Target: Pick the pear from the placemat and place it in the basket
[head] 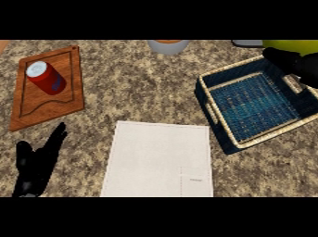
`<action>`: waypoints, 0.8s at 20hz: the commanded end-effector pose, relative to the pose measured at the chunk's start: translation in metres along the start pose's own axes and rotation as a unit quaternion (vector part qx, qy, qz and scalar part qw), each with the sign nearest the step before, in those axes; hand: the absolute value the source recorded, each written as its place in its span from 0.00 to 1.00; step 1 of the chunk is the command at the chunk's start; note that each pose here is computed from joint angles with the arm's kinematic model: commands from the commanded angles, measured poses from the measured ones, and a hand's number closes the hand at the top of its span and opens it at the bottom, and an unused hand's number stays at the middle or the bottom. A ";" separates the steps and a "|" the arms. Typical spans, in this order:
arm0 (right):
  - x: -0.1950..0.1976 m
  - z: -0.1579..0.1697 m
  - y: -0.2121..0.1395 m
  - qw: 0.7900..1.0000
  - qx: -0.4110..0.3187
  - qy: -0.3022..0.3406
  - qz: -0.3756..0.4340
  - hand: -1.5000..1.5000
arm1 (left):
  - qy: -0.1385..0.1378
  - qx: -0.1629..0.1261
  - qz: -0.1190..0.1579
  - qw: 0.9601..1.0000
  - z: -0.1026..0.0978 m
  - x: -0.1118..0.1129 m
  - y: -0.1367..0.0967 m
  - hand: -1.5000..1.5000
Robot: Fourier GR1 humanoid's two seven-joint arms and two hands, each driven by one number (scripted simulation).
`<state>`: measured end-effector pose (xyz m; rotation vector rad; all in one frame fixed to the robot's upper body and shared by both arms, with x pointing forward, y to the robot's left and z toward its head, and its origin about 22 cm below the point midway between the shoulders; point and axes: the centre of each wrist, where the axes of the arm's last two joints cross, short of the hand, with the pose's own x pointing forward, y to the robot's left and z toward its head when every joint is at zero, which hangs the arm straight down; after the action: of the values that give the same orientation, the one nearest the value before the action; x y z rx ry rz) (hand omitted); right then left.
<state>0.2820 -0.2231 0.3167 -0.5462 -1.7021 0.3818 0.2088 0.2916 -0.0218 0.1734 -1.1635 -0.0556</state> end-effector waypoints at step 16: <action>-0.119 -0.023 -0.033 0.992 -0.008 0.068 0.108 1.00 | 0.069 -0.005 0.011 0.998 0.004 -0.021 0.001 0.50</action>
<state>0.3195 -0.2847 0.2550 -0.7021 -1.5591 0.3820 0.2084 0.2949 -0.0196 0.1680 -1.1612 -0.0592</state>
